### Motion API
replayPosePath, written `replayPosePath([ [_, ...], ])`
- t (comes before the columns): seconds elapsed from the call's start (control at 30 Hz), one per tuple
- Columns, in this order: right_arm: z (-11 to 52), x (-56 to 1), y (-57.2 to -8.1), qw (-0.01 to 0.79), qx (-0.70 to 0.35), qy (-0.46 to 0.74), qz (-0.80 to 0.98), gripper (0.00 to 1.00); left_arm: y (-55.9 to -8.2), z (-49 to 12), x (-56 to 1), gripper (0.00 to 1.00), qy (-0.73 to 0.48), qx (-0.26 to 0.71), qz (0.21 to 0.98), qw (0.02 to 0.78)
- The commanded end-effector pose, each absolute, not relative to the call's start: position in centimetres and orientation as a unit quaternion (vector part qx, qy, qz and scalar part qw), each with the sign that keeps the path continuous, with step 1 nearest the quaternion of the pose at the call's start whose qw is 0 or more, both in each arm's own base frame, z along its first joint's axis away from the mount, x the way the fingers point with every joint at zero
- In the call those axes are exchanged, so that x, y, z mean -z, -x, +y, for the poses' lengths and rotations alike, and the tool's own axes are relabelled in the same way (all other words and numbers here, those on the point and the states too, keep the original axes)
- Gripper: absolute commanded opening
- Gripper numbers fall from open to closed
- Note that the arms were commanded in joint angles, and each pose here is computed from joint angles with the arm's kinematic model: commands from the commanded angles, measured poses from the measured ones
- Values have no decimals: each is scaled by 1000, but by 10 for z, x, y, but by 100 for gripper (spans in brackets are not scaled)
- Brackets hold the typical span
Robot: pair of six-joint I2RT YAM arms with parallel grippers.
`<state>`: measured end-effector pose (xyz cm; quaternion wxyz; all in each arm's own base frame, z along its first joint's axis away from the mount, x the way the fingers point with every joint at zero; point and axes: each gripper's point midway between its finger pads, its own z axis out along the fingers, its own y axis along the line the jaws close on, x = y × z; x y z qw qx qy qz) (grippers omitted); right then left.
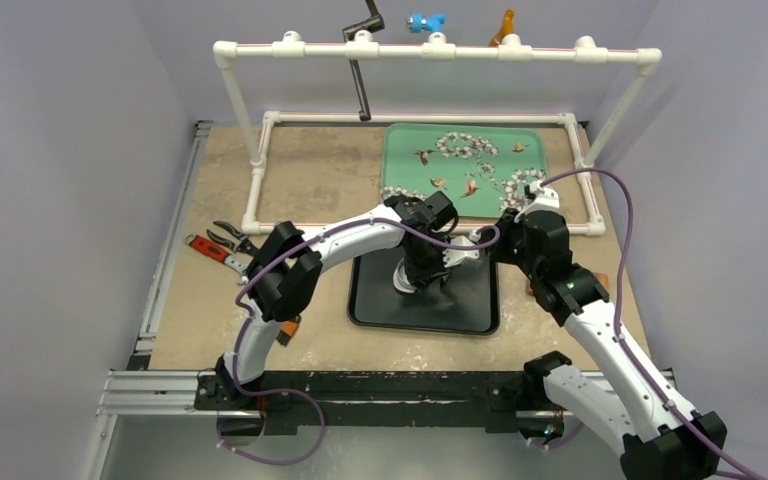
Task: Roll out the dumpling wrappers from the dough
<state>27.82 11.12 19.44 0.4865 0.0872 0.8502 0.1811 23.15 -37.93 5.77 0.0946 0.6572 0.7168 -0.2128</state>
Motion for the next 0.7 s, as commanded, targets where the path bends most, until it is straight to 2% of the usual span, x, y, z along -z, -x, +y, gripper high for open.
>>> replayPosePath([
  [0.0, 125, -218, -272, 496, -234, -78, 833, 0, -239, -393, -56, 18, -657, 222, 710, 121],
  [0.37, 122, -214, -271, 496, -228, -84, 834, 0, -237, -390, -43, 17, -657, 196, 717, 127],
  [0.67, 115, -220, -270, 504, -215, -89, 831, 0, -254, -385, -49, 19, -648, 136, 729, 174],
])
